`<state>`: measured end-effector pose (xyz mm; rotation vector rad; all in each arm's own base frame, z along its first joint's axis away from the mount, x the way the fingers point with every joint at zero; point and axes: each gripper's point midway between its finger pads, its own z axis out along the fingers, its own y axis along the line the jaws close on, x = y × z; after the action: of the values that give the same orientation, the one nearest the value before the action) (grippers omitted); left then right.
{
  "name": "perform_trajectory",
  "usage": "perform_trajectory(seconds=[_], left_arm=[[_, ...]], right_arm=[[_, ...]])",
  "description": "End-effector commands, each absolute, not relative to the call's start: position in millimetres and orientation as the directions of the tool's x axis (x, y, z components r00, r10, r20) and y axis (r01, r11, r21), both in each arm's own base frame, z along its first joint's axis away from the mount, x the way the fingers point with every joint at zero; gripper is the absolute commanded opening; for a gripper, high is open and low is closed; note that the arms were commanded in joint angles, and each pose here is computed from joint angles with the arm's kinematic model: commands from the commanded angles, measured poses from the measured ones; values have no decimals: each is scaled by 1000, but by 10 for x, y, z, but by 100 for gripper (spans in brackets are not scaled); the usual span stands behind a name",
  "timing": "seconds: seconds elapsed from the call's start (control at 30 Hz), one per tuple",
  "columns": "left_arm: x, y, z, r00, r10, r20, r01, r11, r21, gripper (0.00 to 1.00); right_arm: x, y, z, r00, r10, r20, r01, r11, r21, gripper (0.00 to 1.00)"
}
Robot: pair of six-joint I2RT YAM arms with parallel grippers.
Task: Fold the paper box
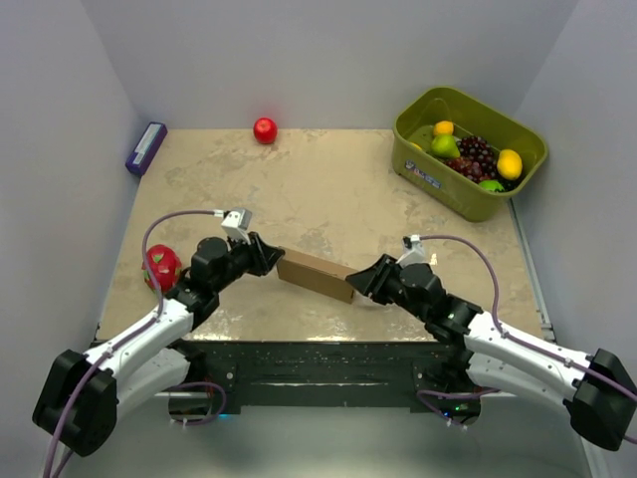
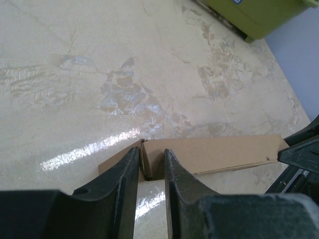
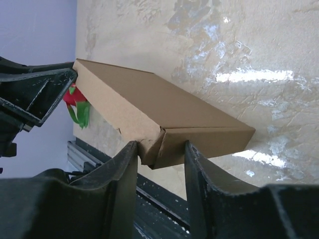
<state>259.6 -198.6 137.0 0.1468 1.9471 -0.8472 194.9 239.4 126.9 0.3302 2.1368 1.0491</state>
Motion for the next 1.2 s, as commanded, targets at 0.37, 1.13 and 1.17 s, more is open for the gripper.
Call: perform_trajectory(seconds=[0.37, 1.13, 1.17], left_arm=[[2893, -2548, 1739, -375, -211, -903, 687, 590, -424, 17], [2729, -2053, 1581, -345, -216, -914, 545, 746, -382, 92], [2744, -2027, 1544, -354, -194, -915, 533, 762, -368, 93]], right_arm=[[2782, 2530, 2030, -419, 426, -802, -303, 766, 566, 26], [2498, 2510, 1996, -442, 217, -870, -464, 775, 429, 99], [2522, 2493, 1971, -446, 196, -873, -455, 791, 410, 99]])
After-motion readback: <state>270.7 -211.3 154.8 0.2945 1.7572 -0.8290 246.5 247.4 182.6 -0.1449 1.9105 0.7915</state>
